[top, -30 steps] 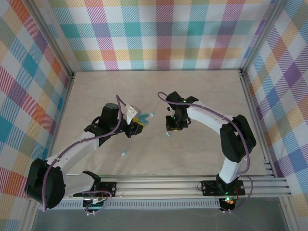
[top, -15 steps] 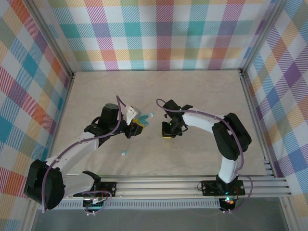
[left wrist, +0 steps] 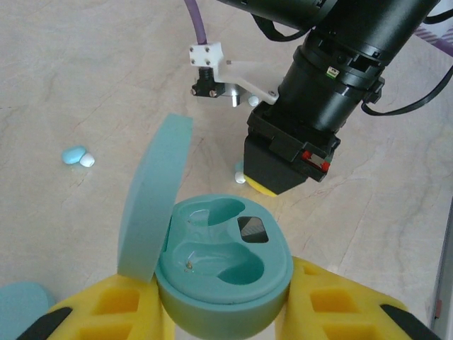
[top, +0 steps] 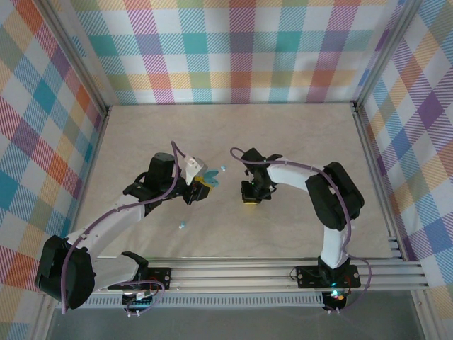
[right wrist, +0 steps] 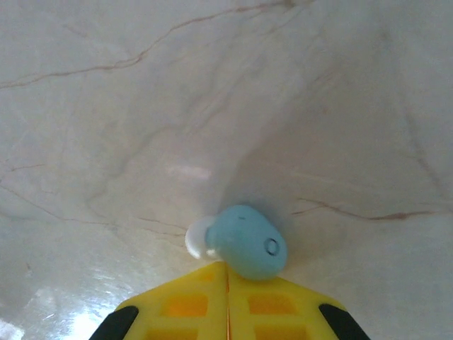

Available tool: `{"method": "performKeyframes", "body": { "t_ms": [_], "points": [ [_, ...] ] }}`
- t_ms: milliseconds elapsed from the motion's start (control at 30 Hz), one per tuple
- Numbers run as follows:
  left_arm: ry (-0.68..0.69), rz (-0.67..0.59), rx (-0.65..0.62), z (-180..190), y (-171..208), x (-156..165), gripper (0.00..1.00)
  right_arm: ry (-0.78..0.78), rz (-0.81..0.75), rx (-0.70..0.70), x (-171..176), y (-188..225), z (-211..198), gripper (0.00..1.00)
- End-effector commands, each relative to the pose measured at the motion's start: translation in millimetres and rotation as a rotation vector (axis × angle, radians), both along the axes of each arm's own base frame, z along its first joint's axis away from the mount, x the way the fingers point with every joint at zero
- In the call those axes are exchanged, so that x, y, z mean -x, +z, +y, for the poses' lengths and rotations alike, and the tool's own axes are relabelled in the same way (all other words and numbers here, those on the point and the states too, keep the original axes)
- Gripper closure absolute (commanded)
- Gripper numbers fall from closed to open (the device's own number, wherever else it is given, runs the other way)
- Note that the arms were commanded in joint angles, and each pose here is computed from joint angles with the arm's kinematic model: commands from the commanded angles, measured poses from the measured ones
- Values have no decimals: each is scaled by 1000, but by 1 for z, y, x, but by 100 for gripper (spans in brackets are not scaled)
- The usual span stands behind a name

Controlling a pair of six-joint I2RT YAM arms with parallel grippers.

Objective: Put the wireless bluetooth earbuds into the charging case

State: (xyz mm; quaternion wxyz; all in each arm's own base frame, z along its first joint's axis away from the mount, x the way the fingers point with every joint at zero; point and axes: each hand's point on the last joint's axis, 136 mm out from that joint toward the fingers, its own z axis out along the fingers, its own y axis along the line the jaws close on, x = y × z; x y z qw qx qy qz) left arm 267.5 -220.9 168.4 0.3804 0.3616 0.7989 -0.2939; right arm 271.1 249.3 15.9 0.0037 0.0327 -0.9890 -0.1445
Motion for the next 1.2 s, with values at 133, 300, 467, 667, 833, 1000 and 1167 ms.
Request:
{"method": "performKeyframes", "body": {
  "t_ms": [133,300,467,667,833,1000,1167],
  "points": [
    [-8,-14,13,2,3,2,97,23,-49,145,-18,4,-34,91],
    [-8,-16,13,3,3,3,97,39,-89,180,-34,10,-38,91],
    [-5,-20,10,4,5,4,97,56,-117,145,-39,26,-33,91],
    [-7,-24,8,5,4,6,97,213,-220,-13,-26,52,-12,85],
    [-11,-20,21,2,5,5,97,422,-304,51,-16,50,0,68],
    [-8,-23,24,3,6,7,97,539,-334,177,-16,39,0,68],
    [-7,-23,22,4,7,8,97,624,-363,274,-18,33,-1,68]
  ]
}}
